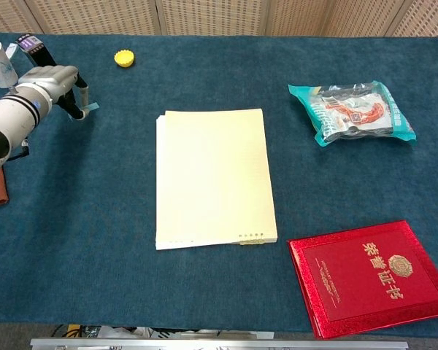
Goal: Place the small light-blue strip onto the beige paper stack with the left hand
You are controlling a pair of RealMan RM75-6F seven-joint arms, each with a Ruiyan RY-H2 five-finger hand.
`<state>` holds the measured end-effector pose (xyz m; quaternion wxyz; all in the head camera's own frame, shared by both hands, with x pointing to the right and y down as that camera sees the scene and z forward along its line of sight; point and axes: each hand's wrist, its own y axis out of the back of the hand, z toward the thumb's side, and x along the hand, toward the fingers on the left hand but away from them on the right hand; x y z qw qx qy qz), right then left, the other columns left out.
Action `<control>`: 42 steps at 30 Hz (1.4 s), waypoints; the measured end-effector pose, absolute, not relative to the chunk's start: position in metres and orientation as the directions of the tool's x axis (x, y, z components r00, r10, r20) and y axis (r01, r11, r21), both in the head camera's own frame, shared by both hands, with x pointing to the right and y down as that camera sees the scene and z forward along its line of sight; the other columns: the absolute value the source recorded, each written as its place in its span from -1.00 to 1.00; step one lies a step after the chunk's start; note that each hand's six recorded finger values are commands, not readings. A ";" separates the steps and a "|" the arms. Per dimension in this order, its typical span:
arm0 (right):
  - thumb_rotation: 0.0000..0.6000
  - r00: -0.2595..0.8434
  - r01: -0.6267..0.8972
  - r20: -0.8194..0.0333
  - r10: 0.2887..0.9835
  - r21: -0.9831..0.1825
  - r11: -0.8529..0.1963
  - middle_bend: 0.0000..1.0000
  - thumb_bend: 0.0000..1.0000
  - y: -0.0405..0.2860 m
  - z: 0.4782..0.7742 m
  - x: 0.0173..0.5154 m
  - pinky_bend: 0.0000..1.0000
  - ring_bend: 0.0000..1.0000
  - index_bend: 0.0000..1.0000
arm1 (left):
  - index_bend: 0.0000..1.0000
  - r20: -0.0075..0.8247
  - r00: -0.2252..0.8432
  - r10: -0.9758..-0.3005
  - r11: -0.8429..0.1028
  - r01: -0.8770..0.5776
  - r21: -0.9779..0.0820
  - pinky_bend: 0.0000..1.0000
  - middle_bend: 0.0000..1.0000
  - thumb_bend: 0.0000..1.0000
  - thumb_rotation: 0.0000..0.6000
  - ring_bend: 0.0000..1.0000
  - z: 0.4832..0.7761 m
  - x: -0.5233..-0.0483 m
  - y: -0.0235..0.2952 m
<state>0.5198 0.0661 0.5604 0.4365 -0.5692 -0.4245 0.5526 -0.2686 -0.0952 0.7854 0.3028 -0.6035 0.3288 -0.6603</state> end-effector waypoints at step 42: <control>1.00 0.027 0.003 -0.248 0.969 -0.969 -0.248 -0.18 -0.33 0.074 0.556 0.518 -0.26 -0.18 -0.08 | 0.18 0.777 0.430 -0.460 -0.875 -0.368 -0.315 0.54 0.96 -0.15 1.00 0.97 0.762 -0.104 -0.005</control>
